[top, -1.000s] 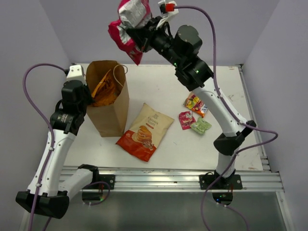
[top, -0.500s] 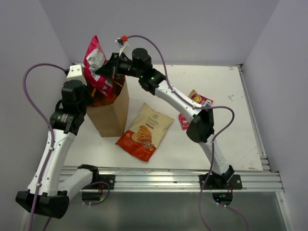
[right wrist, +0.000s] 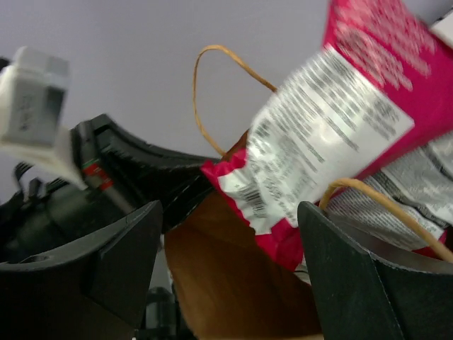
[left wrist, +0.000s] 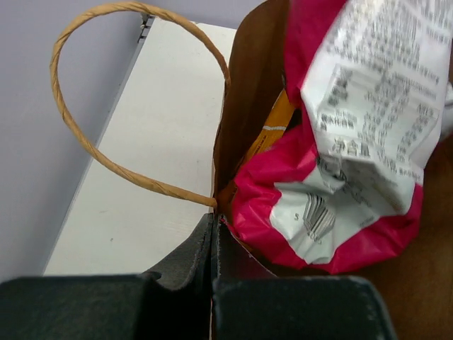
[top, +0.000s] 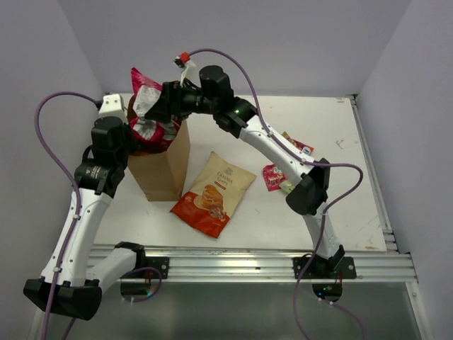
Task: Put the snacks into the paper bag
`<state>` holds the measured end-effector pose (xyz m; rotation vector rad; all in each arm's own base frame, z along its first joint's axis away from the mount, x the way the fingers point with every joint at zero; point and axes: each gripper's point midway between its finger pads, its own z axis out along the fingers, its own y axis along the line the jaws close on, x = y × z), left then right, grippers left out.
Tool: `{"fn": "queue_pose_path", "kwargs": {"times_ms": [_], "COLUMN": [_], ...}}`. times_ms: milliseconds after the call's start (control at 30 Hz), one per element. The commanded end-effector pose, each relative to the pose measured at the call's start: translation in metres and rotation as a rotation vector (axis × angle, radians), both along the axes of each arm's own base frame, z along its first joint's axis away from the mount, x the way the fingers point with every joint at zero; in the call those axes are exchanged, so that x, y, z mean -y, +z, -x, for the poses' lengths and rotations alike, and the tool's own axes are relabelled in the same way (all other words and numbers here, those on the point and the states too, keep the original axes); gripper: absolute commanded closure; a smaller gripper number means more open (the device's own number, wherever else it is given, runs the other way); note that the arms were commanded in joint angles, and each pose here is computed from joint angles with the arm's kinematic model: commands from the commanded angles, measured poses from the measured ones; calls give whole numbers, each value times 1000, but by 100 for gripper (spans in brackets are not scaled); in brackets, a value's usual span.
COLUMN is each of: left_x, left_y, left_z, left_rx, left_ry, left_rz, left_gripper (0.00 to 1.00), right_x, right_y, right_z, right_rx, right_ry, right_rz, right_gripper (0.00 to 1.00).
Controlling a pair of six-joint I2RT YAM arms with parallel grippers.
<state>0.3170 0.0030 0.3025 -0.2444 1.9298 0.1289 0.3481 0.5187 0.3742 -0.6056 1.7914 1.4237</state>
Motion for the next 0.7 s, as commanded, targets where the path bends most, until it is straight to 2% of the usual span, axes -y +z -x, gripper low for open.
{"fn": "queue_pose_path", "kwargs": {"times_ms": [0, 67, 100, 133, 200, 233, 300, 333, 400, 467, 667], "left_x": [3, 4, 4, 5, 6, 7, 7, 7, 8, 10, 12], "left_y": [0, -1, -3, -3, -3, -1, 0, 0, -1, -3, -4], "left_z": [-6, -7, -8, -8, -10, -11, -12, -12, -12, -13, -12], "left_rx": [10, 10, 7, 6, 5, 6, 8, 10, 7, 2, -6], "left_ry": [-15, -20, -20, -25, -33, -37, -40, -39, -44, -53, -63], "left_rz": [0, 2, 2, 3, 2, 2, -1, 0, 1, 6, 12], "left_gripper": [100, 100, 100, 100, 100, 100, 100, 100, 100, 100, 100], "right_x": [63, 82, 97, 105, 122, 132, 149, 163, 179, 190, 184], "right_y": [106, 76, 78, 40, 15, -27, -61, -98, -136, -189, -278], "right_z": [41, 38, 45, 43, 48, 49, 51, 57, 57, 58, 30], "right_rx": [263, 278, 291, 241, 237, 179, 175, 153, 161, 126, 76], "right_ry": [-57, -118, -140, -152, -160, -174, -199, -203, -218, -210, -243], "right_rz": [-47, 81, 105, 207, 303, 397, 481, 548, 641, 749, 912], "right_gripper": [19, 15, 14, 12, 10, 10, 10, 9, 7, 5, 4]}}
